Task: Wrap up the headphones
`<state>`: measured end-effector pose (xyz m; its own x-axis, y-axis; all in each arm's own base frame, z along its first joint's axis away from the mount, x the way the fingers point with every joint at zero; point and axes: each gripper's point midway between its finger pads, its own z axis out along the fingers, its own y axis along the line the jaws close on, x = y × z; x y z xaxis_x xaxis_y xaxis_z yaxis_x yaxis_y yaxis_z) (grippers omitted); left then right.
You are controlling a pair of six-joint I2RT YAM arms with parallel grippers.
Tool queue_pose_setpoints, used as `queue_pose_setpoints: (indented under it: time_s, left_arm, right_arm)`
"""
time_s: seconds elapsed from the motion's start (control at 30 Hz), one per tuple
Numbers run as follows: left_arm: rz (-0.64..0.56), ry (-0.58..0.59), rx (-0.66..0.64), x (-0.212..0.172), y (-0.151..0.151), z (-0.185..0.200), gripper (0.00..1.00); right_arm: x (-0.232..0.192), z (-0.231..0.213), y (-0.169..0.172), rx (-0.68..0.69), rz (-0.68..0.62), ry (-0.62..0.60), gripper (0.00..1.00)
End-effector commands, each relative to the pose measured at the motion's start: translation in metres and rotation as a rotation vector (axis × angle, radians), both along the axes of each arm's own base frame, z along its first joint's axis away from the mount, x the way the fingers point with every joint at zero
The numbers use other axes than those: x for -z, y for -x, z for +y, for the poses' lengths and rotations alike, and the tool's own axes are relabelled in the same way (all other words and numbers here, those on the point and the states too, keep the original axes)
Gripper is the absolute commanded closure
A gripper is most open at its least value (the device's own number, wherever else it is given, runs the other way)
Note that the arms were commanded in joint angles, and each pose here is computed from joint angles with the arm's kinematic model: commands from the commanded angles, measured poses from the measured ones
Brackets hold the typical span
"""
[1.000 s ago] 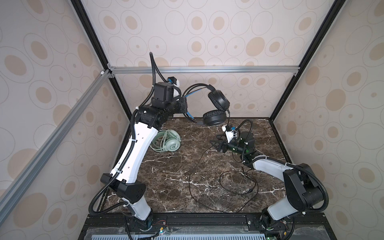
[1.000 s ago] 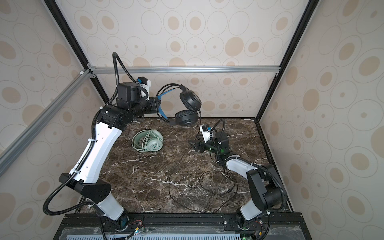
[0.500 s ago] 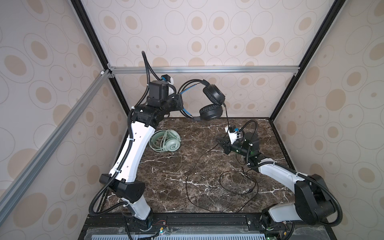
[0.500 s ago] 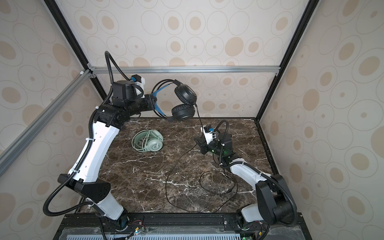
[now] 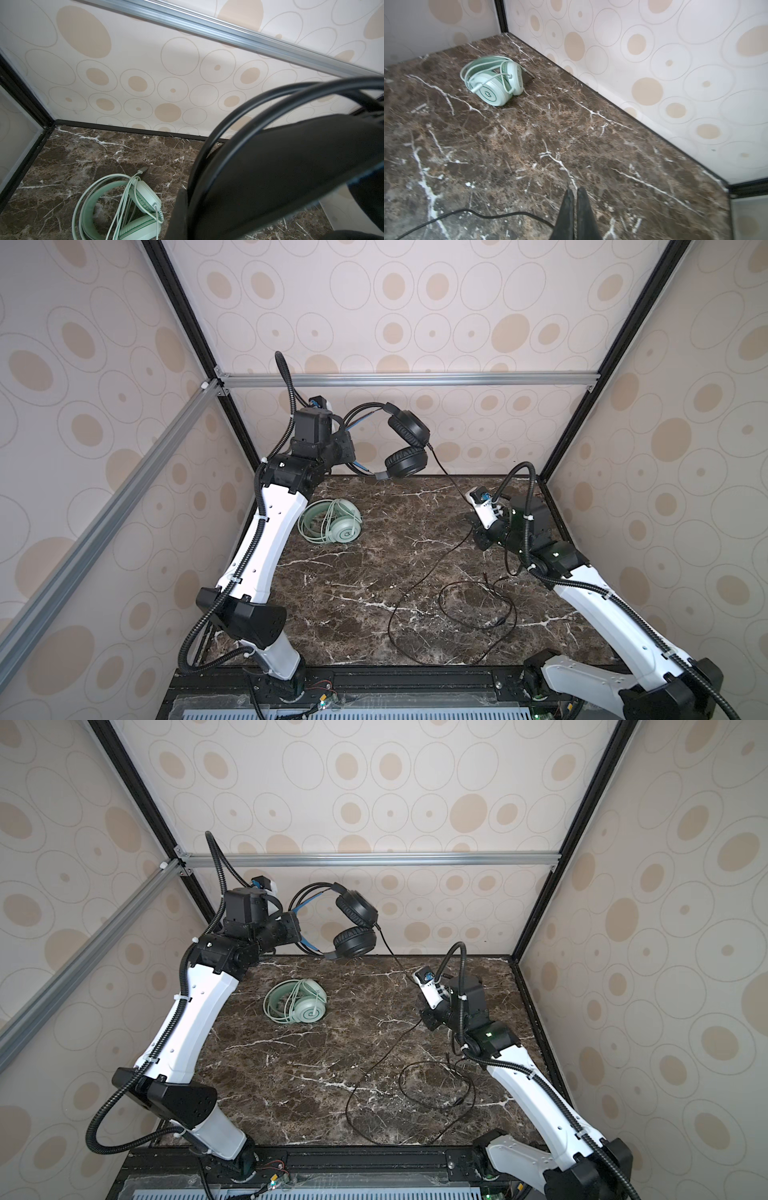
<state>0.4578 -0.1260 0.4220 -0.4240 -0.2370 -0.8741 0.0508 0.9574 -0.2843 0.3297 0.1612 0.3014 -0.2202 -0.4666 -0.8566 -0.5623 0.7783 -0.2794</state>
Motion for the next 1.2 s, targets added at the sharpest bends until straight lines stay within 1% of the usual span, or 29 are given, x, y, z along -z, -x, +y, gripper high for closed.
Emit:
queue_pose_setpoints:
  time_s: [0.0,0.1,0.17,0.3,0.37,0.47,0.57,0.73,0.93,1.03,1.17]
  left_arm:
    - [-0.121,-0.005,-0.018,-0.031,-0.004,0.006,1.00]
    - [-0.120,-0.058,0.000,-0.022,-0.006,0.003,1.00]
    - [-0.114,-0.103,0.028,-0.016,-0.006,-0.003,1.00]
    - [-0.091,-0.216,0.116,0.000,0.000,-0.023,1.00]
    - [-0.071,-0.248,0.150,0.011,0.004,-0.031,1.00]
    - [-0.061,-0.251,0.220,0.027,0.015,-0.047,1.00]
    - [-0.064,-0.258,0.286,0.039,0.029,-0.061,1.00]
    - [-0.038,-0.282,0.405,0.059,0.047,-0.076,1.00]
    - [-0.062,-0.264,0.569,0.067,0.073,-0.099,1.00]
    - [-0.072,-0.244,0.636,0.071,0.086,-0.110,1.00]
    - [-0.088,-0.208,0.677,0.071,0.096,-0.116,1.00]
  right_arm:
    - [-0.008,-0.008,0.015,-0.026,-0.020,0.261,1.00]
    - [-0.030,0.008,0.016,-0.076,-0.079,0.385,1.00]
    - [-0.045,0.018,0.015,-0.101,-0.111,0.440,1.00]
    - [-0.076,0.038,0.007,-0.127,-0.169,0.486,1.00]
    - [-0.088,0.049,0.001,-0.134,-0.192,0.495,1.00]
    - [-0.096,0.065,-0.008,-0.149,-0.209,0.523,1.00]
    - [-0.098,0.072,-0.023,-0.122,-0.212,0.543,1.00]
    - [-0.094,0.083,-0.038,-0.116,-0.175,0.558,1.00]
    - [-0.083,0.089,-0.051,-0.096,-0.129,0.583,1.00]
    - [-0.082,0.092,-0.053,-0.094,-0.109,0.575,0.98]
    - [-0.083,0.090,-0.056,-0.082,-0.092,0.549,0.97]
